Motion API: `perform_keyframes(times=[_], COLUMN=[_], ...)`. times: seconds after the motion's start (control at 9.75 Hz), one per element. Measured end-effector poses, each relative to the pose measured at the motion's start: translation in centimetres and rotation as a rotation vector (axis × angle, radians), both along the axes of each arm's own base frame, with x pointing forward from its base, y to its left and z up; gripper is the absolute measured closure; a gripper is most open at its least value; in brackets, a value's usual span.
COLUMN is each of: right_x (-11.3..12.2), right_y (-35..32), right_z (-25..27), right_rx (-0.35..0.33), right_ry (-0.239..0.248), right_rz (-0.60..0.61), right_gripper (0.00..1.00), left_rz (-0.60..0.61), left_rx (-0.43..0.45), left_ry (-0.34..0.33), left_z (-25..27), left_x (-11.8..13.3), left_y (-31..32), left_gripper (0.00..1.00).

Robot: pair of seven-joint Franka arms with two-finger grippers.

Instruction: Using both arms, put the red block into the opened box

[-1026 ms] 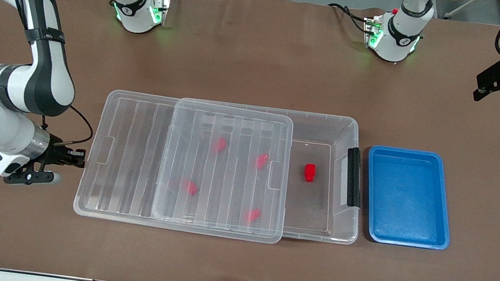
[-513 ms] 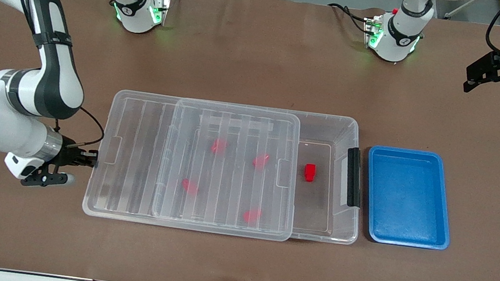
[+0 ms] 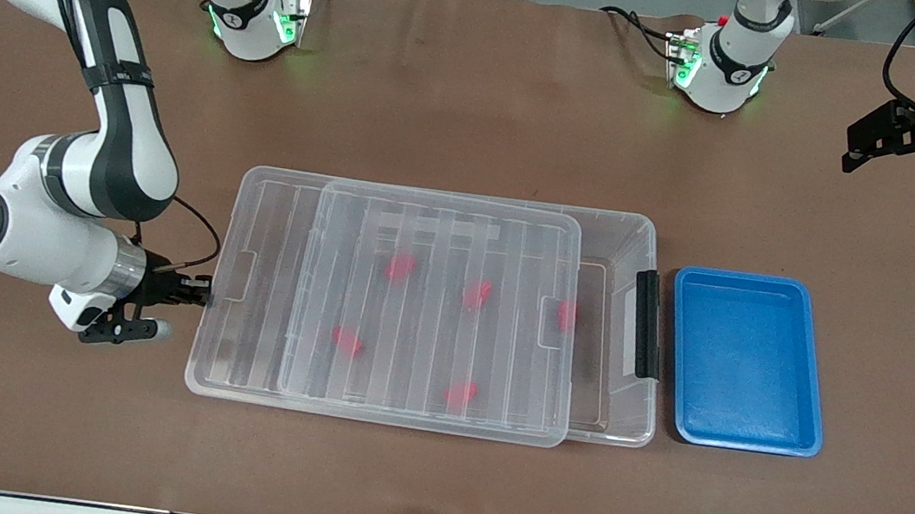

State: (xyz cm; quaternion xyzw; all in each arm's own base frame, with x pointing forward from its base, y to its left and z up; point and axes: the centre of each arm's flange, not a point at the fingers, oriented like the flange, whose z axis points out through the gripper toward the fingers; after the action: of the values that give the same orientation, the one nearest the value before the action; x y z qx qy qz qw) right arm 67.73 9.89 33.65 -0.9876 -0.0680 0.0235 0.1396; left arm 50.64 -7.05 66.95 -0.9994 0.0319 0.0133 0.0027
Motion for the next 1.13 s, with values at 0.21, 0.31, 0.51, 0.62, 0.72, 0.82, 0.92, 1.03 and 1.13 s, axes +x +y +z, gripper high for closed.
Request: perform_keyframes(times=[0.21,0.31,0.51,0.62,0.72,0.82,0.92,1.03,1.13], right_x=[-0.2,-0.3,-0.2,-0.2,-0.3,-0.4,-0.4,-0.5,-0.5], right_y=[1.5,2.0,2.6,3.0,3.5,4.0,4.4,4.7,4.8], right_z=[-0.6,-1.2,-2.0,-2.1,-2.1,-2.2,-2.3,-2.4,-2.3], right_rx=[0.016,0.019,0.033,0.054,0.072,0.093,0.110,0.116,0.116], right_ry=[0.010,0.016,0.018,0.023,0.027,0.033,0.038,0.041,0.041], right_rz=[0.015,0.020,0.015,0.008,0.003,-0.003,-0.009,-0.011,-0.015], right_gripper=[0.99,0.99,0.99,0.99,0.99,0.99,0.99,0.99,0.97], left_rz=[0.001,0.001,0.002,0.002,0.002,0.003,0.005,0.008,0.010], left_rx=[0.000,0.000,0.000,0.000,0.000,0.000,-0.001,-0.002,-0.002], left_ry=[0.000,0.000,-0.001,-0.001,-0.002,-0.002,-0.005,-0.009,-0.011], left_z=[0.0,0.0,0.0,0.0,0.1,0.1,0.1,0.1,0.1], left_x=[0.0,0.0,0.0,0.0,0.0,0.0,0.0,0.1,0.1], left_y=[0.0,0.1,0.1,0.1,0.1,0.2,0.3,0.4,0.5], left_gripper=[0.00,0.00,0.00,0.00,0.00,0.00,0.00,0.00,0.00])
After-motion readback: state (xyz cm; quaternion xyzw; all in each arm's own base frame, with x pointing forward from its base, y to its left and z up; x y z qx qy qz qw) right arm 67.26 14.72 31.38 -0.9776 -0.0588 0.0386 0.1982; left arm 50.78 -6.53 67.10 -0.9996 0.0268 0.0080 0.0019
